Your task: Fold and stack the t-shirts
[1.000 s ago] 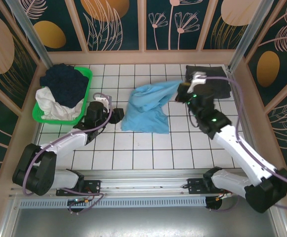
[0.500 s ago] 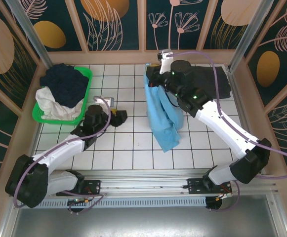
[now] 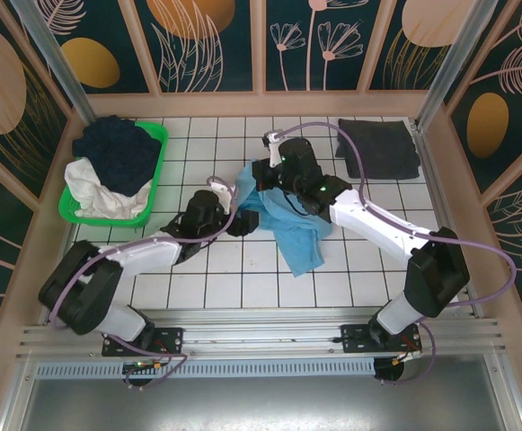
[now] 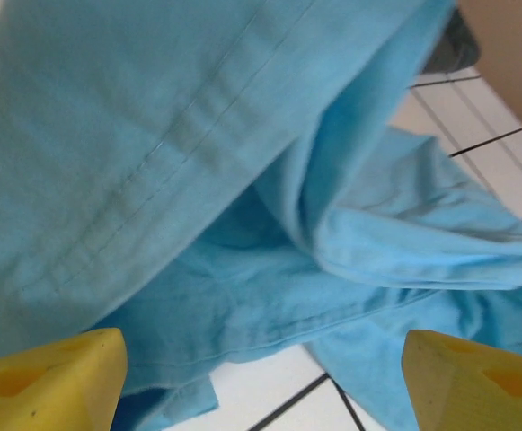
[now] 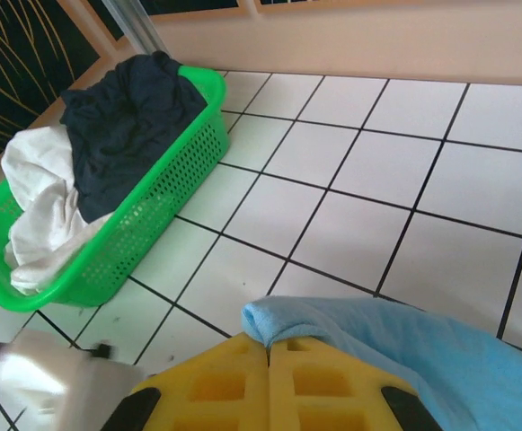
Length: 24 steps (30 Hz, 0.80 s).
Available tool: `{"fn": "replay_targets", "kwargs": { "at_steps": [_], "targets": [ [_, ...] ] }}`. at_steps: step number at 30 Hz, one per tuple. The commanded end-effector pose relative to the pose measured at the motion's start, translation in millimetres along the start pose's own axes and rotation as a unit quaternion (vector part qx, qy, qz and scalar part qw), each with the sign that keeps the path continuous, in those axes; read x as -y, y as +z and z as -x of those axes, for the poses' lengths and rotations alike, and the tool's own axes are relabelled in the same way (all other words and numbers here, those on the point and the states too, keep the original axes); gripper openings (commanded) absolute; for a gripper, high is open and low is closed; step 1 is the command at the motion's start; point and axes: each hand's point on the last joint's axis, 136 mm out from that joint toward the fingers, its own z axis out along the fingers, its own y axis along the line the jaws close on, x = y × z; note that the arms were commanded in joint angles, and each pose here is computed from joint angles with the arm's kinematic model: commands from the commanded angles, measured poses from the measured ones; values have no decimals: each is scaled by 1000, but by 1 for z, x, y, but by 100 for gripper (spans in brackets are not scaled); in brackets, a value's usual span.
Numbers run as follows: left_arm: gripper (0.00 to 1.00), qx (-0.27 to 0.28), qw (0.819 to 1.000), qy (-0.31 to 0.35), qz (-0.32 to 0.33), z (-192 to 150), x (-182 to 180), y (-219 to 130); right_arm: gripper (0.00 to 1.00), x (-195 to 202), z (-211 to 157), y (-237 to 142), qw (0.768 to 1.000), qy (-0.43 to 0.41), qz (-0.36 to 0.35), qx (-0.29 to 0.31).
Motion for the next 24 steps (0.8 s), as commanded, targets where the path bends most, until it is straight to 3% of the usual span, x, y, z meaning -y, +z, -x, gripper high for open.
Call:
{"fn": "replay_targets", "kwargs": {
  "at_steps": [1,5,8,10,13,18,24],
  "targets": [
    [80,-5,1000,17,21,4,-9,19,0,-11,48,-37,997,6,10,76],
    [75,-22,999,16,28,-3,-16,37,0,-10,62,-71,994,3,8,105],
    [68,-27,999,14,27,-3,-16,44,2,6,48,-71,996,14,-2,90],
    [65,-51,998,12,46,-17,-27,54,28,25,26,-61,998,31,-20,59],
    [63,-70,995,6,66,-27,-36,56,45,54,-11,-55,996,50,-71,11],
    [74,-78,992,0,101,-33,-46,40,52,84,-91,-88,984,89,-152,-25],
    [77,-103,979,10,176,-47,-75,31,51,85,-183,-119,974,150,-149,-78]
  ]
}}
